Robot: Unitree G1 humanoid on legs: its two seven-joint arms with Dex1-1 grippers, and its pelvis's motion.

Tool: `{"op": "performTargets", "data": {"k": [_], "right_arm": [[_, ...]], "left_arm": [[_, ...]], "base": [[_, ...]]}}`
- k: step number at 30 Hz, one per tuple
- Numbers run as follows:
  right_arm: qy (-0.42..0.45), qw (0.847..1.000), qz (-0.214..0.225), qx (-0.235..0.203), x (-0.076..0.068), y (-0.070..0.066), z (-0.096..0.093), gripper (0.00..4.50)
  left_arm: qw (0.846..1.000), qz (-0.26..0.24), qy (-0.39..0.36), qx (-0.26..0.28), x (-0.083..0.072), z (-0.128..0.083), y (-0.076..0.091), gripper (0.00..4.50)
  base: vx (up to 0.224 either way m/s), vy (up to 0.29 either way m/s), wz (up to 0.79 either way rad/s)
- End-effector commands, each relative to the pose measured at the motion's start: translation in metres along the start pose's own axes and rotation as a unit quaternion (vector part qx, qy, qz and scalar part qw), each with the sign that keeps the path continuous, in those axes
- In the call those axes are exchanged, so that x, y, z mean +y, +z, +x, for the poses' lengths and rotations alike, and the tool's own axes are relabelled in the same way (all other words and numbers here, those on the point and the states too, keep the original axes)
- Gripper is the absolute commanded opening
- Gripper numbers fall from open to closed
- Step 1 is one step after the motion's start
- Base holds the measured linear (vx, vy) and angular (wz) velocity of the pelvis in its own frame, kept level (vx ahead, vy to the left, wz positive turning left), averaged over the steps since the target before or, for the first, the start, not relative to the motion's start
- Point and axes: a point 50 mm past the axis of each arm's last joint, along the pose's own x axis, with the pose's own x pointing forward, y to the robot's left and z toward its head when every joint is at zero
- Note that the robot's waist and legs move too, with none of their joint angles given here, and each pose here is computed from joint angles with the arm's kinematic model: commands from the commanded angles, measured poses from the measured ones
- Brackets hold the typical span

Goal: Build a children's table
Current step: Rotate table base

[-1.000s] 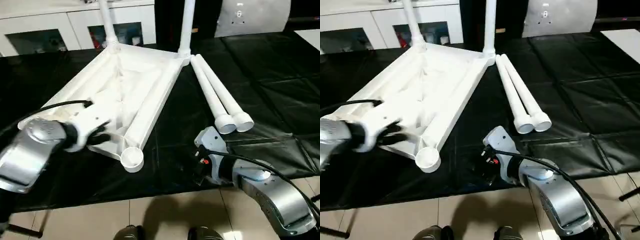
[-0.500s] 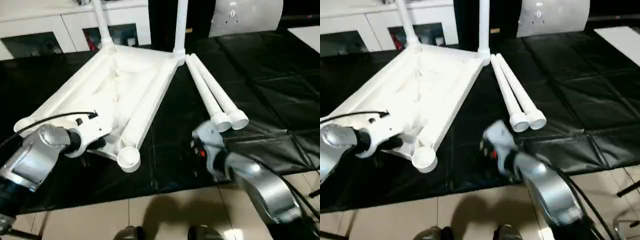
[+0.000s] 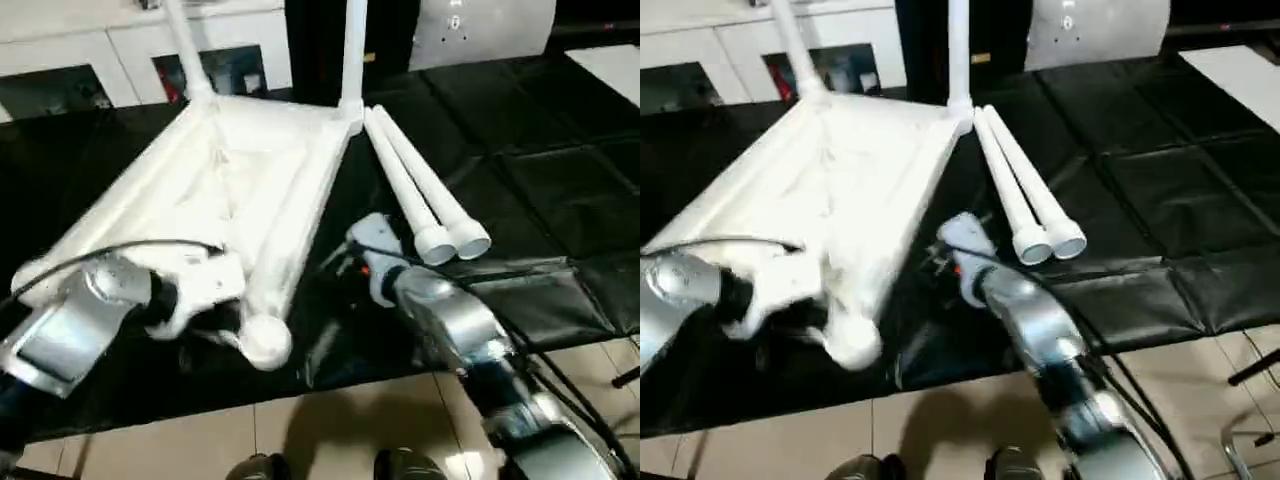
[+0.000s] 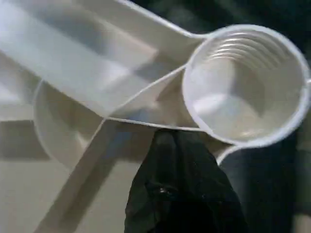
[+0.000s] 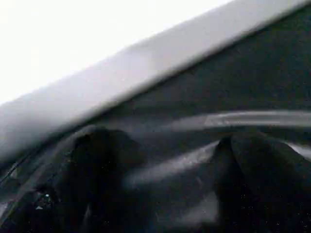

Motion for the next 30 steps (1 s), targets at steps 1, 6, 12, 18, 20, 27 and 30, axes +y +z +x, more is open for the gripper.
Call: {"op": "performTargets", "data": {"k": [1,6,12,18,20,27,30], "right_arm": [[0.013,1.000,-0.004,0.022,0.007,-0.010,0.007,4.50],[0.034,0.999,-0.005,-0.003,0.016,0.000,0.015,4.50],[0.053,0.998,-0.012,-0.033,0.023,0.012,0.023,4.50],[0.054,0.997,-0.019,-0.042,0.024,0.014,0.026,4.50],[0.048,0.997,-0.023,-0.047,0.022,0.016,0.025,4.50],[0.004,0.997,-0.028,-0.073,0.003,0.020,0.014,4.50],[-0.029,0.994,-0.014,-0.104,-0.013,0.028,-0.001,4.50]], "left_arm": [[1.000,0.001,-0.031,-0.006,-0.009,0.005,0.002,0.06],[0.999,0.005,-0.045,-0.026,-0.016,0.010,0.009,0.06],[0.996,0.004,-0.026,-0.085,-0.016,0.022,0.028,0.06],[0.994,0.005,0.002,-0.113,-0.009,0.028,0.038,0.06],[0.993,0.008,0.035,-0.113,-0.001,0.030,0.039,0.06],[0.977,0.011,0.183,-0.112,0.038,0.030,0.038,0.06],[0.975,0.001,0.182,-0.129,0.039,0.028,0.039,0.06]], "base": [[0.000,0.000,0.00],[0.000,0.000,0.00],[0.000,0.000,0.00],[0.000,0.000,0.00],[0.000,0.000,0.00],[0.000,0.000,0.00],[0.000,0.000,0.00]]}}
